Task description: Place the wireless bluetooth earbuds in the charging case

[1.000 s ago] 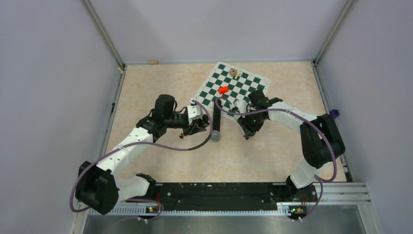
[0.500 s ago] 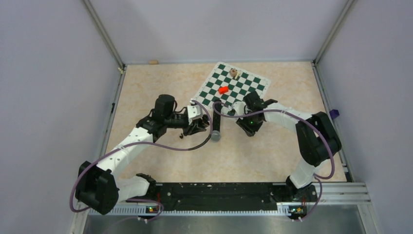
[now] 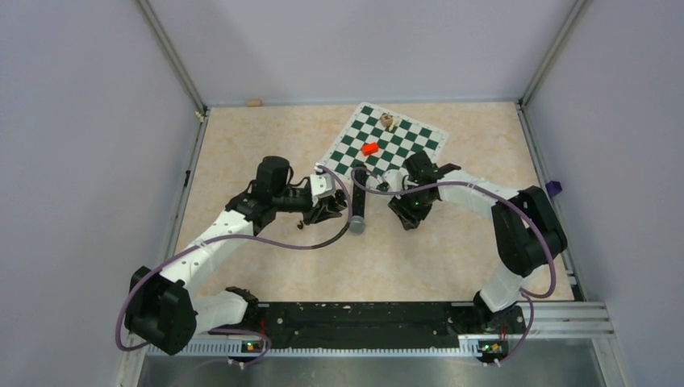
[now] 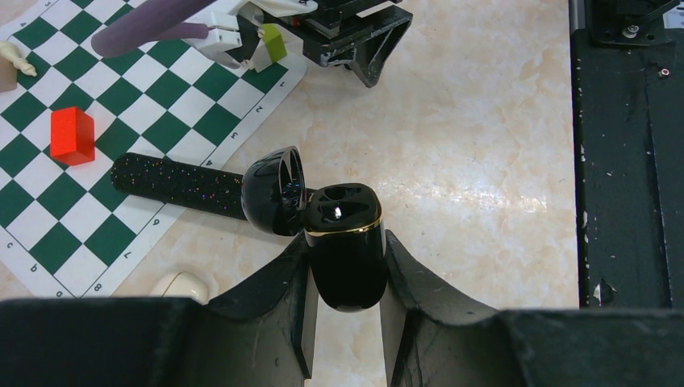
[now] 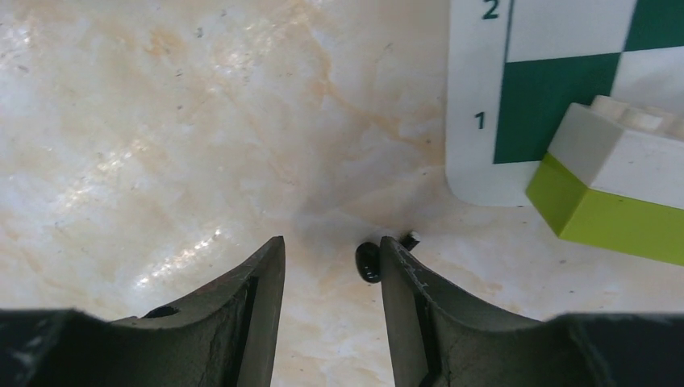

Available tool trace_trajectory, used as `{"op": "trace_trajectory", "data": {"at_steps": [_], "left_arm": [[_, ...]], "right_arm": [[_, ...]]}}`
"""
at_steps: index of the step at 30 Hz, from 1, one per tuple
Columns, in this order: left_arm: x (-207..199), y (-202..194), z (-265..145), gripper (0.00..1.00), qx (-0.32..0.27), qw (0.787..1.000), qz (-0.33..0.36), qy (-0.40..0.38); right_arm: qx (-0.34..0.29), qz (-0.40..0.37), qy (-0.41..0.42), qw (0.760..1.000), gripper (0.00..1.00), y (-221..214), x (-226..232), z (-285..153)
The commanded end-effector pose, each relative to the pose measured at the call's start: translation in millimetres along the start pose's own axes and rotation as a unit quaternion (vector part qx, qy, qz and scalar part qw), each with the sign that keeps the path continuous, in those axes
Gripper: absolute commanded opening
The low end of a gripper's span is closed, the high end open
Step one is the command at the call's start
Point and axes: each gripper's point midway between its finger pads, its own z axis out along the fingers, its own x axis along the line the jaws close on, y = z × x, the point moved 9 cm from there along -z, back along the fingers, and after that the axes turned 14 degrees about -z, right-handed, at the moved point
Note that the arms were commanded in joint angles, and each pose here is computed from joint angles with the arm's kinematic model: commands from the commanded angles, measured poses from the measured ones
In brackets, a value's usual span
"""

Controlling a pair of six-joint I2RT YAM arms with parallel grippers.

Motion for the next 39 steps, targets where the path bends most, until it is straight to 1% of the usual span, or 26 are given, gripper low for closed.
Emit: {"op": "trace_trajectory", "data": {"at_steps": [1, 3, 9, 11, 14, 16, 26, 39], "left_arm": [[-1.0, 11.3, -3.1, 0.0, -0.024, 0.999, 0.022, -0.004], [-1.0, 10.7, -2.5, 0.0, -0.023, 0.999, 0.022, -0.005], [-0.8, 9.5, -1.9, 0.0, -0.021, 1.0, 0.019, -0.008], [-0.7, 9.1, -1.6, 0.0, -0.021, 1.0, 0.019, -0.008], [-0.6, 9.4, -1.5, 0.0, -0.021, 1.0, 0.019, -0.008], [-0.6, 9.3, -1.8, 0.0, -0.021, 1.0, 0.02, -0.007], [-0.5, 9.5, -1.7, 0.0, -0.022, 1.0, 0.02, -0.008], [-0.3, 8.0, 0.5, 0.0, -0.021, 1.0, 0.017, -0.014]], "right_arm": [[-0.039, -0.007, 0.052, 0.998, 0.46, 14.7, 6.4, -7.9], [-0.044, -0.007, 0.057, 0.997, 0.46, 16.4, 6.9, -9.2], [-0.053, -0.021, 0.004, 0.998, 0.46, 17.9, 0.8, -22.6], [-0.053, -0.025, 0.006, 0.998, 0.46, 16.8, 1.9, -22.8], [-0.054, -0.029, 0.039, 0.997, 0.46, 14.9, 7.5, -18.8], [-0.048, -0.028, 0.051, 0.997, 0.46, 13.7, 8.9, -15.8], [0.0, -0.027, 0.023, 0.999, 0.46, 3.8, 2.0, -8.6], [0.039, -0.043, -0.002, 0.998, 0.46, -8.5, 5.7, -30.4]]}}
